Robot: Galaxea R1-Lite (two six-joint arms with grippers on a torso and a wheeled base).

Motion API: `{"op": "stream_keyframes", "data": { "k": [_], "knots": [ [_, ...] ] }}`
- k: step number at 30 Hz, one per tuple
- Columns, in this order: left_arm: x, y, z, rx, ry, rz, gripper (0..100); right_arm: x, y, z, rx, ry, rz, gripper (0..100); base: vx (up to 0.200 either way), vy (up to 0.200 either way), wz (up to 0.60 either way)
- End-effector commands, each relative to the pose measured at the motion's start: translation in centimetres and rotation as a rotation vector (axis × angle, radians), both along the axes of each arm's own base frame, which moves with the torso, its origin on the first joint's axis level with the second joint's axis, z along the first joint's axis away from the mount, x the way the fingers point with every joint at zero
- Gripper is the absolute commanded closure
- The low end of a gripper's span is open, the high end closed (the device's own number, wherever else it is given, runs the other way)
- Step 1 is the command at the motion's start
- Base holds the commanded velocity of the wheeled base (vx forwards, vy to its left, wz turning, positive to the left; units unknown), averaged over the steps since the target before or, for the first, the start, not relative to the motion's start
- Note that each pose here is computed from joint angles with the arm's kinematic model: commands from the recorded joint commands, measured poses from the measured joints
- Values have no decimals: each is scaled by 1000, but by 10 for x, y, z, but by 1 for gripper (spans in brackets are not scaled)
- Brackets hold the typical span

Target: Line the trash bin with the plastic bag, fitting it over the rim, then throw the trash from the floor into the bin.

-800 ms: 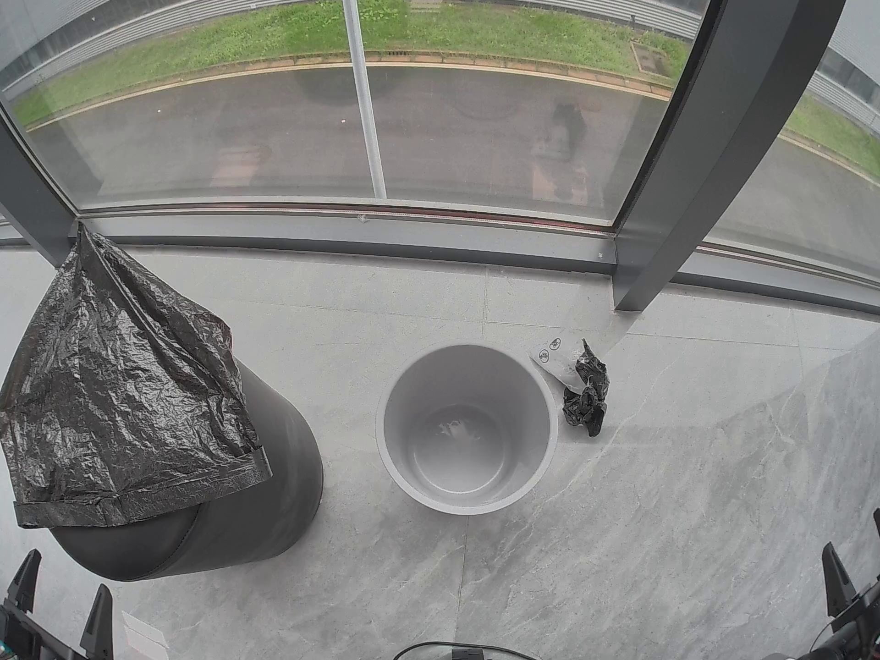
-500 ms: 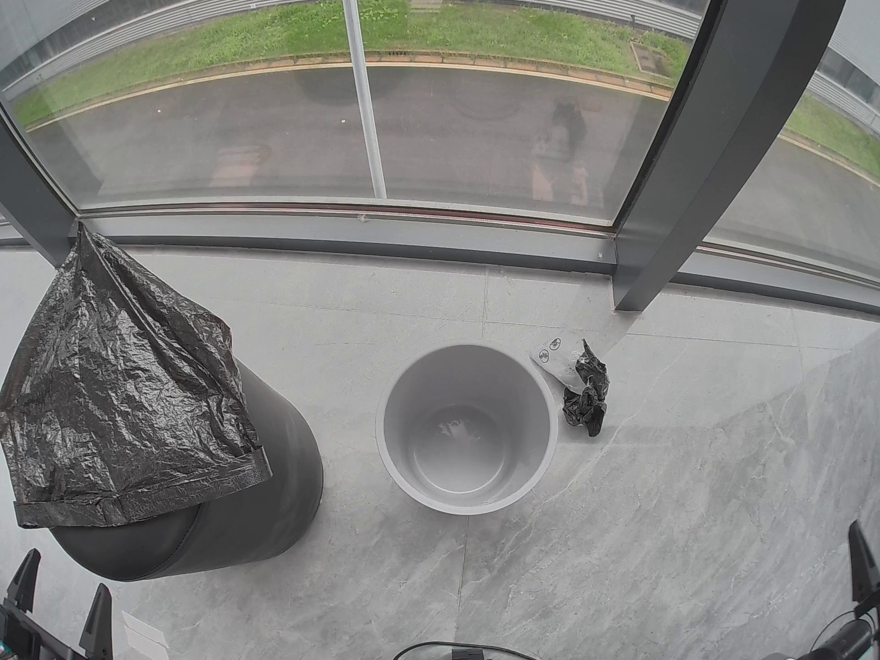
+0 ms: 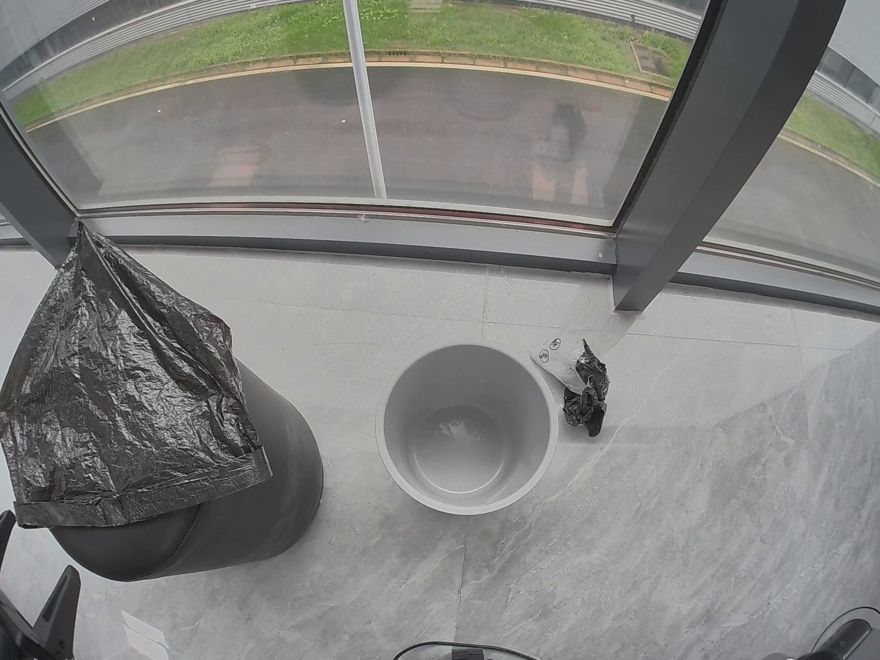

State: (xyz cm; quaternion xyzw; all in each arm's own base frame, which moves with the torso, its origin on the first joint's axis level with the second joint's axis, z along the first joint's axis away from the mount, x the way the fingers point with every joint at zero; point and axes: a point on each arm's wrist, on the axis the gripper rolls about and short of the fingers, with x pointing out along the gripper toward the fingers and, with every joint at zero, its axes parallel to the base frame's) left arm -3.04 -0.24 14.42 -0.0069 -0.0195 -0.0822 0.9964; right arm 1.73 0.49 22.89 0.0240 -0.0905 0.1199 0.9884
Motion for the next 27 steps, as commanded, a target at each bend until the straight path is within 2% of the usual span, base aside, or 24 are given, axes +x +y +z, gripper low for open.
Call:
{"op": "stream_keyframes", "data": {
  "k": [1, 2, 3, 4, 5, 9, 10, 14, 16, 19, 22, 24, 27],
  "knots": [
    [47, -7, 43, 120, 224, -299, 0, 98, 32, 4, 22, 195, 234, 0, 0, 0, 0],
    [49, -8, 43, 127, 232, -311, 0, 99, 33, 3, 24, 197, 235, 0, 0, 0, 0],
    [61, -10, 46, 186, 259, -352, 0, 107, 37, -1, 21, 212, 235, 0, 0, 0, 0],
    [61, -10, 46, 186, 259, -352, 0, 107, 37, -1, 21, 212, 235, 0, 0, 0, 0],
    [77, -13, 44, 285, 305, -385, 0, 115, 42, -8, 14, 232, 218, 0, 0, 0, 0],
    [97, -22, 44, 381, 356, -392, 0, 124, 51, -19, 8, 240, 202, 0, 0, 0, 0],
    [103, -30, 47, 411, 358, -395, 0, 126, 55, -20, 16, 236, 192, 0, 0, 0, 0],
    [122, -61, 45, 434, 382, -298, 0, 136, 61, -25, 16, 238, 127, 0, 0, 0, 0],
    [135, -72, 41, 424, 387, -250, 0, 134, 65, -25, 19, 232, 128, 0, 0, 0, 0],
    [143, -80, 39, 409, 328, -222, 0, 133, 66, -27, 17, 236, 126, 0, 0, 0, 0],
    [148, -90, 36, 431, 306, -164, 0, 133, 66, -27, 16, 238, 126, 0, 0, 0, 0],
    [157, -107, 35, 467, 270, -75, 0, 135, 67, -30, 10, 252, 126, 0, 0, 0, 0],
    [160, -120, 33, 479, 236, -83, 0, 138, 68, -33, 6, 268, 122, 0, 0, 0, 0]
  ]
}}
